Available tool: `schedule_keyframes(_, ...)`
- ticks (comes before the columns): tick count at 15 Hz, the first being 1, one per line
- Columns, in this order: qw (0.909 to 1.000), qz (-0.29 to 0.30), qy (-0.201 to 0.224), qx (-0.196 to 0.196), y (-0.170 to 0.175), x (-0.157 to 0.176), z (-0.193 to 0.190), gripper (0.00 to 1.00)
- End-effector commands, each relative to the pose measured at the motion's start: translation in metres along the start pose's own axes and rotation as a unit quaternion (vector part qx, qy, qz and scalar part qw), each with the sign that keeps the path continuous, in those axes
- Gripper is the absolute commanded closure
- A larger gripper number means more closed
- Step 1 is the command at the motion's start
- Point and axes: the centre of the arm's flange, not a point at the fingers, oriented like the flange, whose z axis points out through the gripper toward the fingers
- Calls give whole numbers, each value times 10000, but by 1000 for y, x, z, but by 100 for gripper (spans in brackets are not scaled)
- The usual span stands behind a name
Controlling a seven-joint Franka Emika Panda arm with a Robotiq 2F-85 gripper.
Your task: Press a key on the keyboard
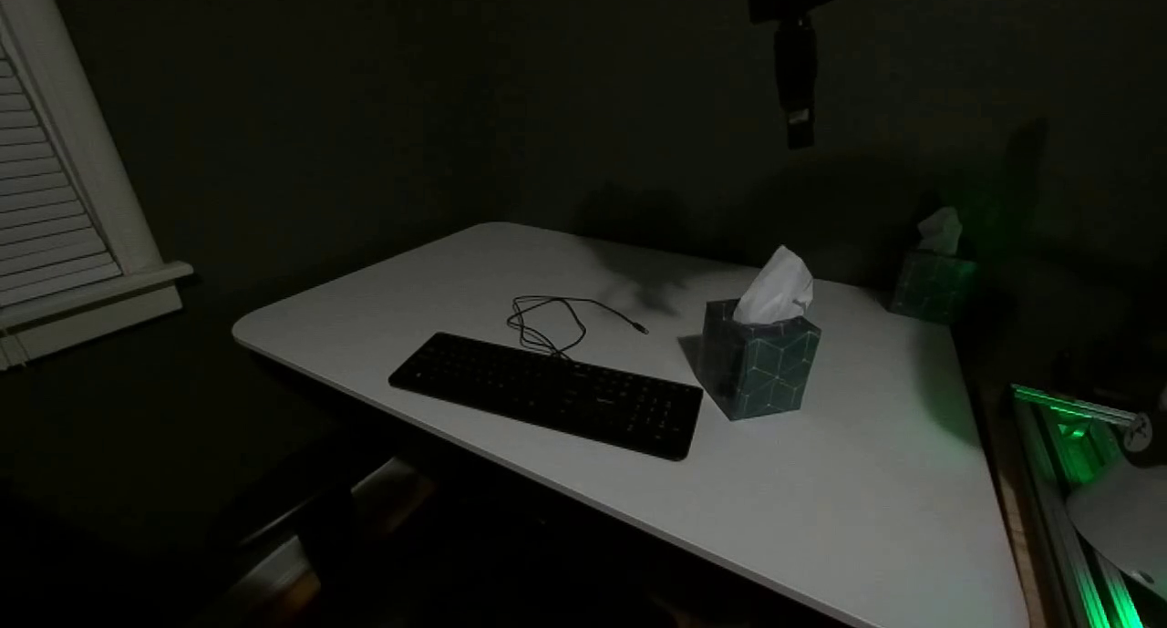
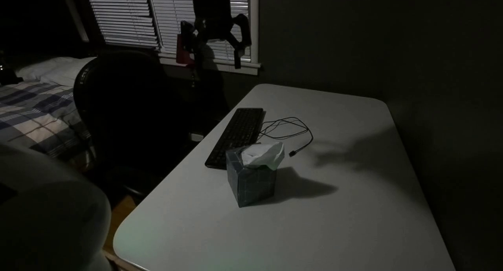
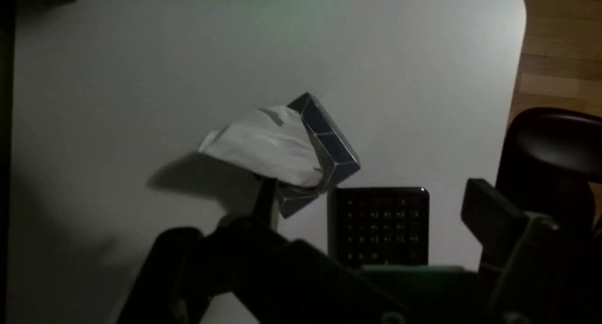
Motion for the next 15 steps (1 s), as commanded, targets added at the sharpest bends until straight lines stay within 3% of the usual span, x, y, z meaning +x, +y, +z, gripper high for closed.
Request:
schedule_keyframes(1, 9986, -435, 210, 221, -17, 48, 0, 5)
schedule_keyframes(2, 9979, -480, 306, 293, -22, 60, 3, 27)
schedule_keyframes(4, 9966, -483, 517, 425, -29, 86, 12, 30)
schedule_keyframes(9, 9938, -61, 918, 625, -44, 146, 51, 69)
schedule_keyframes(13, 9923, 401, 959, 672, -62, 179, 92, 99)
schedule_keyframes(15, 9905, 600, 1079, 608, -68, 191, 114, 100)
